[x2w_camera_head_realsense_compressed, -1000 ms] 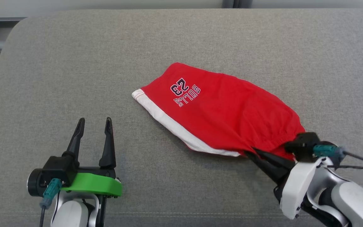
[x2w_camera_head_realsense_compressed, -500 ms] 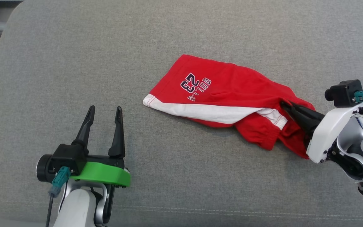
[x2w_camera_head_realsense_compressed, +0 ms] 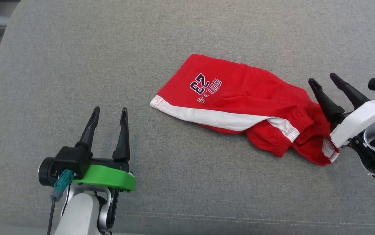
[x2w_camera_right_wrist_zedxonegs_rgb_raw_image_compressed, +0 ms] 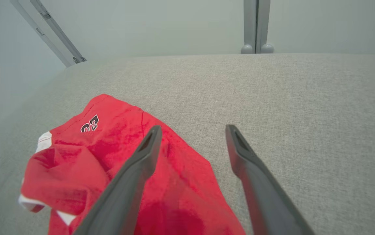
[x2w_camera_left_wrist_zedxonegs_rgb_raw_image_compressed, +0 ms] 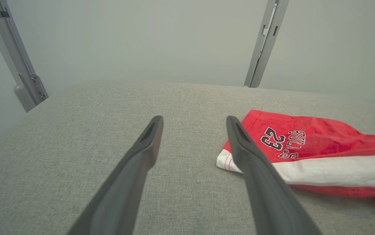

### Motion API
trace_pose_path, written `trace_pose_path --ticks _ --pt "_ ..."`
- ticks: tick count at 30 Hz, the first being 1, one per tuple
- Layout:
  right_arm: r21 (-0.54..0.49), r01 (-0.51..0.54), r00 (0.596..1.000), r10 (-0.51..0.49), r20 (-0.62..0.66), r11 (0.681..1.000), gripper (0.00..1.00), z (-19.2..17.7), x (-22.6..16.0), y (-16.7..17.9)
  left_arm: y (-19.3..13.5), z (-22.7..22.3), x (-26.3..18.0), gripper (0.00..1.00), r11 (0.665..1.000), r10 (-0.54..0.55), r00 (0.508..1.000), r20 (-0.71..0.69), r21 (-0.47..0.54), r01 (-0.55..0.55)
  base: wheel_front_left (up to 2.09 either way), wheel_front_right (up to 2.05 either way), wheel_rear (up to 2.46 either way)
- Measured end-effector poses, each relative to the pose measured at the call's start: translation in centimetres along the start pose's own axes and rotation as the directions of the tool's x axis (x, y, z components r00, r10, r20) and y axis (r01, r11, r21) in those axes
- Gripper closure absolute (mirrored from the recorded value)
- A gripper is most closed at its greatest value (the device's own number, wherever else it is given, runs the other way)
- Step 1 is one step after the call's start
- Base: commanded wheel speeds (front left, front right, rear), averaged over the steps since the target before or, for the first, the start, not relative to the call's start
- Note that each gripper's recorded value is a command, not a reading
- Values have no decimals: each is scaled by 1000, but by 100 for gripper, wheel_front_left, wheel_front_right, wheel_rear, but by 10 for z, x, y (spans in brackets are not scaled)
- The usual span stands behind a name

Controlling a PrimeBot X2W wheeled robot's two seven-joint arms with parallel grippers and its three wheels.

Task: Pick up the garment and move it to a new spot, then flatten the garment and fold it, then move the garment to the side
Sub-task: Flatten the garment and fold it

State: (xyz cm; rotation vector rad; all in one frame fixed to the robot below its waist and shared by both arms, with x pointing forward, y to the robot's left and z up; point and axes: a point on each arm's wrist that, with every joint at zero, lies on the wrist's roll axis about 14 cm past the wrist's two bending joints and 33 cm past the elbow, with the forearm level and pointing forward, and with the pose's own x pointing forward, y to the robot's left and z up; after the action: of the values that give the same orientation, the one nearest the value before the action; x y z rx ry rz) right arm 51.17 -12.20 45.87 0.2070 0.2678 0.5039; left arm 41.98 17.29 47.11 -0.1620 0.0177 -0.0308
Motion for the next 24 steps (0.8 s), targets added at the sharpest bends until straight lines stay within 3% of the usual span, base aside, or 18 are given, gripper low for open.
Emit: trace_pose_path --ticks 5,10,13,18,24 --pt "-9 63 981 -60 183 998 0 34 -16 -14 -5 2 4 0 1000 -18 1000 8 3 18 0 0 0" --pt "-9 134 941 -124 315 991 0 58 -39 -16 -11 8 6 0 999 -36 999 25 4 36 0 0 0" --pt "-64 173 907 -134 399 983 0 76 -57 -8 -14 15 6 0 999 -47 998 44 10 47 0 0 0" --pt "-139 213 886 -132 444 967 0 73 -85 18 -20 27 5 0 998 -62 995 75 24 60 0 0 0" --pt "-176 251 895 -158 418 952 0 51 -111 35 -26 32 -3 0 997 -72 994 84 33 69 0 0 0"
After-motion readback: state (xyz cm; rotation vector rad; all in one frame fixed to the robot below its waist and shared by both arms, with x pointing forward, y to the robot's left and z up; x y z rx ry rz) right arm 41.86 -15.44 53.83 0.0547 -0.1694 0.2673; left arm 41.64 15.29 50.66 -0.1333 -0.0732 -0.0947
